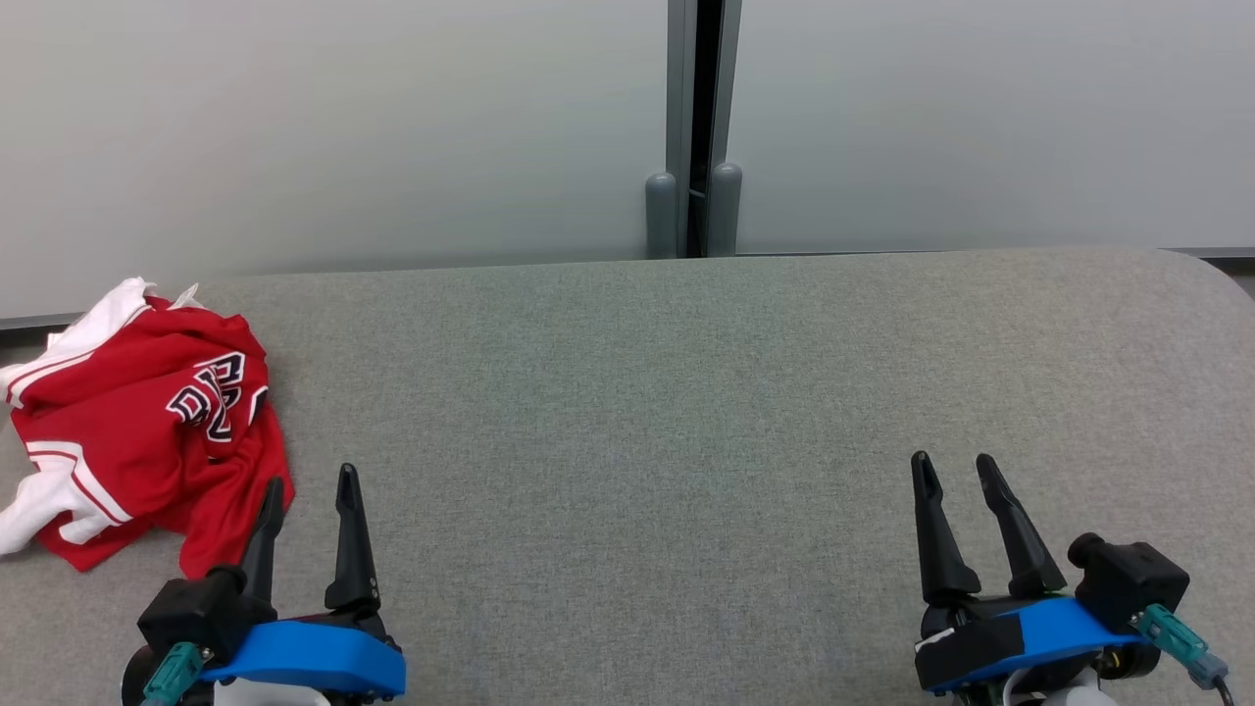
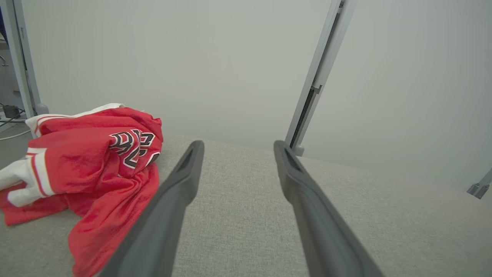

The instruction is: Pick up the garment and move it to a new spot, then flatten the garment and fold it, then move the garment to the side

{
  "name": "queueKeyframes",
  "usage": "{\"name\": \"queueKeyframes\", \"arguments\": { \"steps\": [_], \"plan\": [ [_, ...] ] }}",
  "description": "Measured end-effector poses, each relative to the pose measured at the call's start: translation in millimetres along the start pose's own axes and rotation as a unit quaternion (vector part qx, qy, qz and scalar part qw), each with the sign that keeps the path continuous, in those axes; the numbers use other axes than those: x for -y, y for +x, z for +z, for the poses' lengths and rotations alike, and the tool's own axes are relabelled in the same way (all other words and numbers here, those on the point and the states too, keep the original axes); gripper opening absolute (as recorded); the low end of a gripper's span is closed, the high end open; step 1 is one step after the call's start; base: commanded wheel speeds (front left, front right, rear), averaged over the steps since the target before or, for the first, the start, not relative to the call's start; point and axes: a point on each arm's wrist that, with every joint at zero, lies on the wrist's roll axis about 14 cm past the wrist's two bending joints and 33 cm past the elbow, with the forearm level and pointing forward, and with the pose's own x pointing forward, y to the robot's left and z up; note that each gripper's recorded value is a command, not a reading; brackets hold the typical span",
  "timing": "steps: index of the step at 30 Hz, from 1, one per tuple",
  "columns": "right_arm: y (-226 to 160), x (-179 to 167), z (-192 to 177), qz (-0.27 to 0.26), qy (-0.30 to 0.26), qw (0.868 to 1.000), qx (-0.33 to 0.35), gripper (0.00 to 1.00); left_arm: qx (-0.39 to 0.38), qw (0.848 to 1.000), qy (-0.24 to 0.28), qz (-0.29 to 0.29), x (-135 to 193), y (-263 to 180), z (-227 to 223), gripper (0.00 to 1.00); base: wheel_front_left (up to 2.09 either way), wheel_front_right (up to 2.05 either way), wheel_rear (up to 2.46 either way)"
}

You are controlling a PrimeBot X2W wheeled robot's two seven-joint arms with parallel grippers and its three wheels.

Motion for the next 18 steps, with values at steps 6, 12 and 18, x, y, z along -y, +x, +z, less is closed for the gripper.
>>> {"name": "queueKeyframes", "arguments": {
  "steps": [6, 12, 18],
  "plan": [
    [-0.2, -0.7, 0.1, 0.004, -0.024, 1.0, 0.002, 1.0, 0.001, 1.0, 0.022, -0.005, 1.4, -0.9, -2.3, 1.0, 0.0, 0.0, 0.0],
    [-0.9, -1.5, -0.2, 0.008, -0.047, 0.999, 0.003, 1.0, 0.002, 0.999, 0.043, -0.01, 2.7, -1.3, -3.8, 1.0, 0.0, 0.0, 0.0],
    [-1.3, -4.0, -0.9, 0.015, -0.07, 0.997, 0.003, 1.0, 0.005, 0.998, 0.062, -0.018, 5.7, -2.0, -4.0, 1.0, 0.0, 0.0, 0.0]
  ]
}}
